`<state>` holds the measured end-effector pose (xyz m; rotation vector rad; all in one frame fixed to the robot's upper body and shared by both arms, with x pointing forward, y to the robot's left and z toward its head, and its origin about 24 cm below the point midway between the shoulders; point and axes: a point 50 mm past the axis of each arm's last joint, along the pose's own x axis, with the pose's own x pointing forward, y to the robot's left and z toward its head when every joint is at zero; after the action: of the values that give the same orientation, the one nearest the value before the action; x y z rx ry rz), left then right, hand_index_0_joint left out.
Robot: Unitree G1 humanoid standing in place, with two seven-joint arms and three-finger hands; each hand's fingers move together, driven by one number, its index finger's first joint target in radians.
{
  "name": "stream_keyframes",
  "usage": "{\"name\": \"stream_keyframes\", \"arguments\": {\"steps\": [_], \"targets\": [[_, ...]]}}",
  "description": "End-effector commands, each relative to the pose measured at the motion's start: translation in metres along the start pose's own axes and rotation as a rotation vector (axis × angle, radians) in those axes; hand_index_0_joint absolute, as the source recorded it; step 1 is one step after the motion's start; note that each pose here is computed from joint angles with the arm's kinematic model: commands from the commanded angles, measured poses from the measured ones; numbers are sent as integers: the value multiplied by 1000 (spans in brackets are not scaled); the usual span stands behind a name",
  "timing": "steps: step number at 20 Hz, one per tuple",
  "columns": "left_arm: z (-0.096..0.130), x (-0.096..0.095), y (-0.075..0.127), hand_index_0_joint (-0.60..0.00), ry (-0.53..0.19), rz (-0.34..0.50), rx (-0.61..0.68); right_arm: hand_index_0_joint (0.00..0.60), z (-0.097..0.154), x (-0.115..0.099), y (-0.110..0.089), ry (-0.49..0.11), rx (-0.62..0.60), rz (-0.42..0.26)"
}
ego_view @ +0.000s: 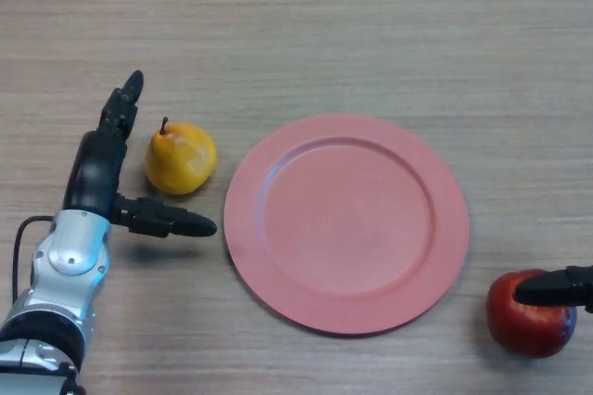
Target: Pick up the yellow pear and place it on the plate
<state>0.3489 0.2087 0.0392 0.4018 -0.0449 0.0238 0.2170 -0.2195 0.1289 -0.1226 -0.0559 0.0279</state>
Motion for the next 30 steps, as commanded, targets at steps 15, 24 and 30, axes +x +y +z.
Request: {"name": "stream_keyframes", "arguments": {"steps": [15,24,30], "targets": [[24,8,9,-600,-191,62,280,0,25,-1,-17,-181,-117,-56],[67,12,22,0,-342,169,200,0,26,-1,-11,-165,-91,-32],[96,2,5,0,-366,82,32,0,26,-3,-11,-175,-109,-36]]}}
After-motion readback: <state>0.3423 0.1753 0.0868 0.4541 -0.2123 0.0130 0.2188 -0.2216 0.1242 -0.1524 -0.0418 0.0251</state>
